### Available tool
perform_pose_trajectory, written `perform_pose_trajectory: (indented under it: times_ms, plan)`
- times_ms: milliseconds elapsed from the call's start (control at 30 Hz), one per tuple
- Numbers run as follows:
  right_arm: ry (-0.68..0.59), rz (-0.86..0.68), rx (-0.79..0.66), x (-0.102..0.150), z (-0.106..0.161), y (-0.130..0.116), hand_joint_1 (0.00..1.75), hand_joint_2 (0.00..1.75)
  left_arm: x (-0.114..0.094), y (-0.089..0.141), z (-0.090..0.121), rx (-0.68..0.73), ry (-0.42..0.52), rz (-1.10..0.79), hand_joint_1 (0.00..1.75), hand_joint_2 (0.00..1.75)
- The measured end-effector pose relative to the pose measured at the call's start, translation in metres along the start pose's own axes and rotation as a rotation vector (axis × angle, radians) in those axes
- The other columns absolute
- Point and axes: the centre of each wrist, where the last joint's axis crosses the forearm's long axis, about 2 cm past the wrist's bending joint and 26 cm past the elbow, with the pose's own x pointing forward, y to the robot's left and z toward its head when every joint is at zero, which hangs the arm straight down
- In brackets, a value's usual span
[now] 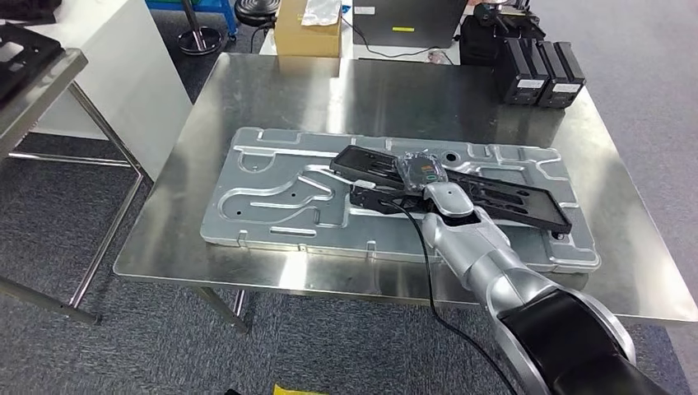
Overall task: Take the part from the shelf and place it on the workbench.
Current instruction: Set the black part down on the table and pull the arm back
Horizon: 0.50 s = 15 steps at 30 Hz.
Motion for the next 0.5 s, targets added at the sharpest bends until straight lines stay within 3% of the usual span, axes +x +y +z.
perform_pose_trajectory:
  times_ms: [133,433,500]
  plan:
    - [0.032,-0.11,-0.085,0.001,-0.001,-0.004,0.0,1.75,0.007,0.001,-0.001,0.007,-0.024,-0.007,0.0,1.75]
    - [0.084,-0.294,-0.164,-0.011,-0.004,-0.017,0.0,1.75,0.016,0.0,0.0,0.058,0.007,0.001,0.0,1.75]
    - [0.083,-0.304,-0.17,-0.011,-0.004,-0.019,0.0,1.75,0.018,-0.001,0.0,0.058,0.005,0.002,0.0,0.87]
